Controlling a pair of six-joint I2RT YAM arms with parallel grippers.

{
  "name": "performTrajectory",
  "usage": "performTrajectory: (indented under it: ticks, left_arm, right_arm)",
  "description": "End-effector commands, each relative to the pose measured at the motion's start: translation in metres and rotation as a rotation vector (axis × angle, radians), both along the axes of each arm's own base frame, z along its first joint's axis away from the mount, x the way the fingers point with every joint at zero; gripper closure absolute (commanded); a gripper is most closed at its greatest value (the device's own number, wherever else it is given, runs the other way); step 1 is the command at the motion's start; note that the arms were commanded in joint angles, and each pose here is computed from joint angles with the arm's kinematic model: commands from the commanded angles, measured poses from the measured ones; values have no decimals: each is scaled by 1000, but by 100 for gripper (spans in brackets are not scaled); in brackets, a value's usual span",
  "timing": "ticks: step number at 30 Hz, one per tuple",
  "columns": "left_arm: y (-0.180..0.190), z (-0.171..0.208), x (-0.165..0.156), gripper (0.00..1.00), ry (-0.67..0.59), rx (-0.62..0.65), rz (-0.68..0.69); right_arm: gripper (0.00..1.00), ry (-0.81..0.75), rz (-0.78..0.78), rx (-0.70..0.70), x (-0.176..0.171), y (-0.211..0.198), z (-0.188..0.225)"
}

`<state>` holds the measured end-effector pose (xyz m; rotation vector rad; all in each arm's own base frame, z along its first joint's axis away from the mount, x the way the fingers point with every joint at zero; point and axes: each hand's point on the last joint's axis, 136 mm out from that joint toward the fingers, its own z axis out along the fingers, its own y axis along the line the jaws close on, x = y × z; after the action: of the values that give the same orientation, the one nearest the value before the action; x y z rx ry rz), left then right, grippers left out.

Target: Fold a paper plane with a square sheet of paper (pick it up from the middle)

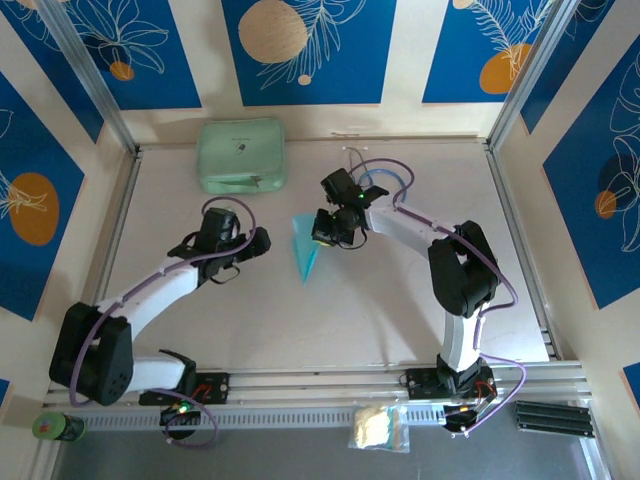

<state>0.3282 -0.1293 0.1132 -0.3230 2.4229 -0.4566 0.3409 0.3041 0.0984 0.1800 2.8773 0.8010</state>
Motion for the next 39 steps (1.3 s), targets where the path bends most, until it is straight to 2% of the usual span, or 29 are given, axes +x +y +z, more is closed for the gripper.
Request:
performTrajectory:
  ticks: [1,5,10,18,22,28,34,39]
  left_arm:
    - [14,2,-5,1,-11,13,57]
    - [1,0,-6,1,-6,-62,24]
    - [-33,-9,-5,1,48,-206,-69]
    - [-65,-26,-12,6,128,-298,-144]
    - [-84,-35,-22,9,175,-340,-176]
    - [-109,-43,-34,15,209,-398,-212]
    - [-144,-45,-42,27,215,-471,-289]
    - [-151,-57,-42,47,247,-475,-275]
  right_arm:
    - [100,-68,142,210,-1,33,24]
    - [100,-58,191,282,-3,40,14]
    - [100,-27,195,325,-5,33,-12]
    - [100,24,147,305,-9,5,-50]
    - [99,53,135,296,-22,-14,-65]
    - [98,62,106,308,-28,-33,-70]
    - [97,57,100,309,-26,-35,-69]
    - [98,54,98,301,-25,-37,-71]
